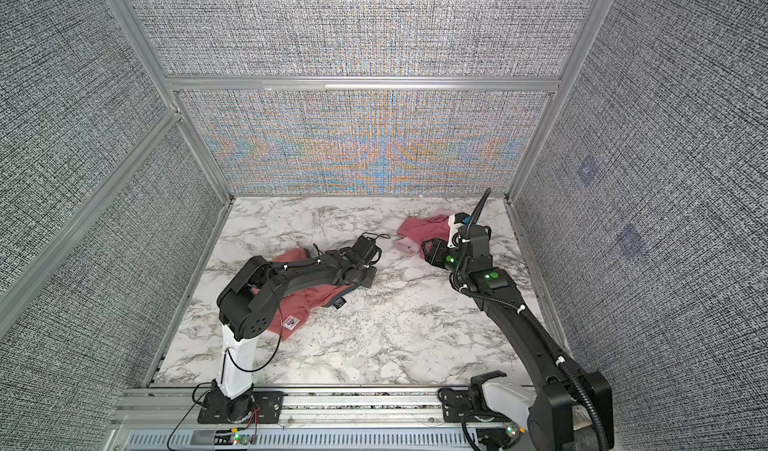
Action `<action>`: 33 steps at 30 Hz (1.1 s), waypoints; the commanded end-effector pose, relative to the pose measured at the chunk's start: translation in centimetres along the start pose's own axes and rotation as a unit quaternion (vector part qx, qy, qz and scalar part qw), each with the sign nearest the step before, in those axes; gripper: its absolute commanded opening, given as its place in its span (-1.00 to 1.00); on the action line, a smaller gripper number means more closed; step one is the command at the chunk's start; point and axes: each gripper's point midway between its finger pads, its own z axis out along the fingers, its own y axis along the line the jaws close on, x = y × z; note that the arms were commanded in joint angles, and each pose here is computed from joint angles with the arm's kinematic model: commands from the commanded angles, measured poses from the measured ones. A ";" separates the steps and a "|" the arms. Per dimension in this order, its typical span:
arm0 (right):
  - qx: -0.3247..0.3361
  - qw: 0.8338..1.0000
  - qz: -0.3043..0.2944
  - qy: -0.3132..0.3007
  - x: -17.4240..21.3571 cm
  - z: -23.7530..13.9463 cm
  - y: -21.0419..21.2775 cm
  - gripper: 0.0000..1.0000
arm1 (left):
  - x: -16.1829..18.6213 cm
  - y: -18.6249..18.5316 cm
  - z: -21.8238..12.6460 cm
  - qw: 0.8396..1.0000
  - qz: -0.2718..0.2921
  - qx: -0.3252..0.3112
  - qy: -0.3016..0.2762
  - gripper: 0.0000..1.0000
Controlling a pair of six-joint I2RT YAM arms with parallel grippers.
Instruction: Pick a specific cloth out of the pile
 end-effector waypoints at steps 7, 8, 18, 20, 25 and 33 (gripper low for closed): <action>0.000 1.000 -0.004 -0.012 -1.4 0.2 0.4 0.07 | -9.0 -0.2 -3.8 0.995 0.023 -0.023 -0.094 -1.00; 0.000 1.000 -0.004 -0.011 -1.4 0.2 0.4 0.07 | -10.5 -0.2 -4.7 0.993 0.022 -0.023 -0.109 -1.00; -0.014 1.000 -0.004 -0.027 -3.0 -0.1 1.6 0.07 | -17.7 4.9 -16.1 0.970 -0.043 -0.008 -0.239 -1.00; -0.018 1.000 -0.003 -0.025 -3.0 0.0 1.7 0.07 | -17.2 6.5 -18.1 0.965 -0.060 -0.017 -0.253 -1.00; -0.030 0.999 0.001 -0.024 -3.0 0.2 2.1 0.07 | -13.4 10.4 -22.0 0.953 -0.104 -0.036 -0.282 -1.00; -0.046 0.999 0.000 -0.022 -3.2 0.8 2.6 0.07 | -4.1 15.3 -24.7 0.939 -0.193 -0.075 -0.276 -1.00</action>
